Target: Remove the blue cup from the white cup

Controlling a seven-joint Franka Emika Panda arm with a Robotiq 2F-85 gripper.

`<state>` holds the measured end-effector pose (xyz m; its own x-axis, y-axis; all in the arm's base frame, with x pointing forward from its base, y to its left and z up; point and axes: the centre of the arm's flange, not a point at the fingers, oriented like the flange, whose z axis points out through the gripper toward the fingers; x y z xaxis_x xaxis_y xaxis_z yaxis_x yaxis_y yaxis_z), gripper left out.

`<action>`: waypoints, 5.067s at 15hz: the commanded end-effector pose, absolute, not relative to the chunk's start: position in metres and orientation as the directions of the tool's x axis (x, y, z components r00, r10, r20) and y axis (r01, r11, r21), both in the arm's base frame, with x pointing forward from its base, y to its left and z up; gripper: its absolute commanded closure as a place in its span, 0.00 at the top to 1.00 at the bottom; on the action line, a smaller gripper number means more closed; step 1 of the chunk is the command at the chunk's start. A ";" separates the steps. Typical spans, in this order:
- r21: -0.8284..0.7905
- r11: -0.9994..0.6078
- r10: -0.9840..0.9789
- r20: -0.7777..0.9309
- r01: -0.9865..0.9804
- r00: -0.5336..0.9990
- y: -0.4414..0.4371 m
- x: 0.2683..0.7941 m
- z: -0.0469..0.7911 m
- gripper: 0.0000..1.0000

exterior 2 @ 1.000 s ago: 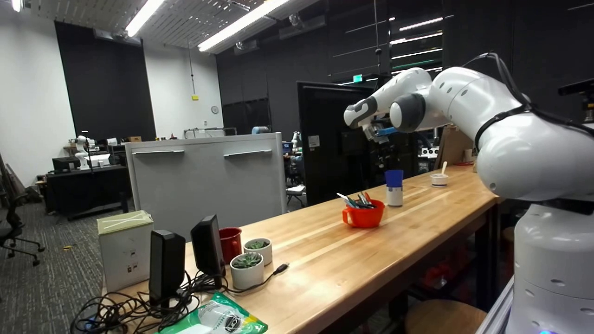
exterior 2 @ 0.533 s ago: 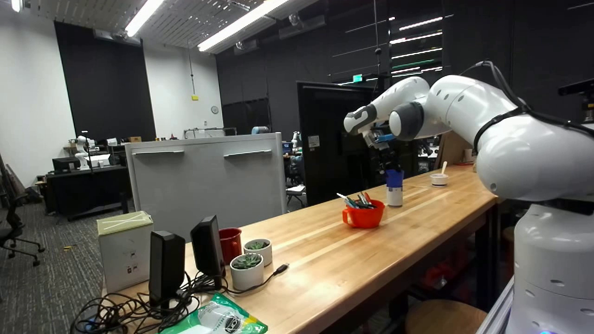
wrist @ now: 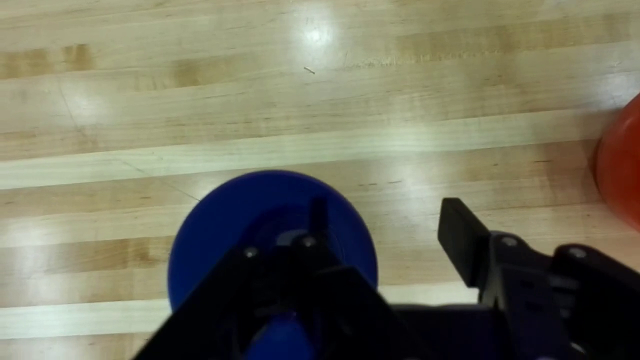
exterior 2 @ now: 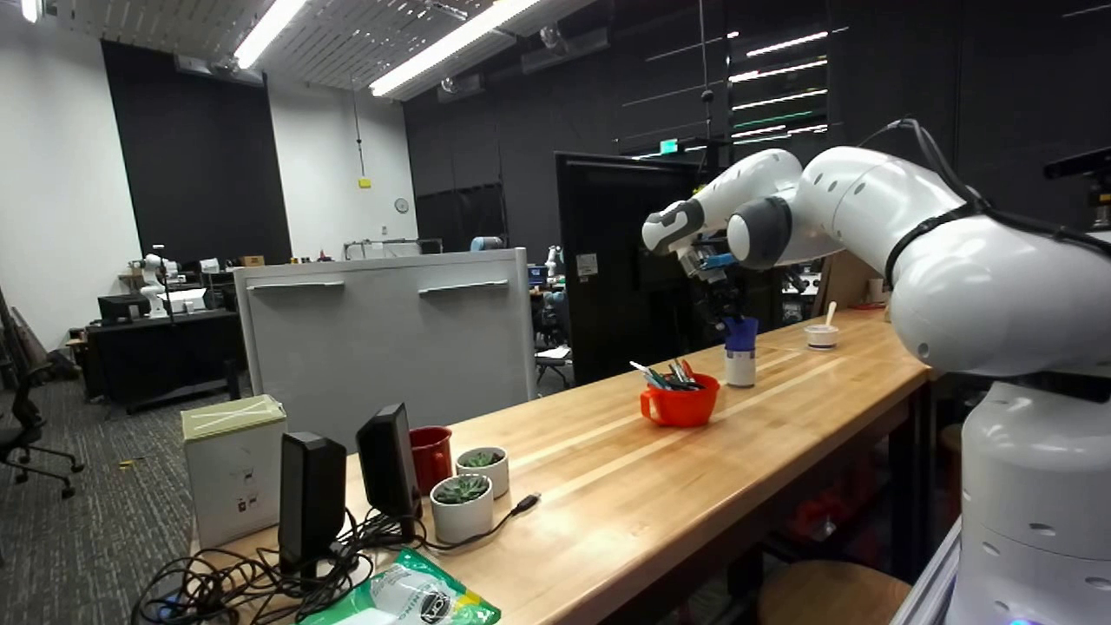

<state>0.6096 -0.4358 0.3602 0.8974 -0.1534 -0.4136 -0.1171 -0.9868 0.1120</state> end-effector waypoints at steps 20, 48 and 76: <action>0.177 -0.977 -0.168 -0.307 -0.117 0.937 -0.434 0.630 0.462 0.01; 0.111 -0.906 0.337 -0.393 0.408 0.856 -0.061 0.602 0.551 0.01; 0.037 -0.886 0.397 -0.452 0.461 0.799 -0.016 0.661 0.566 0.04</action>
<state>0.6611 -0.0162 0.5664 0.7988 0.3969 -0.4521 0.4615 -0.8864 0.0372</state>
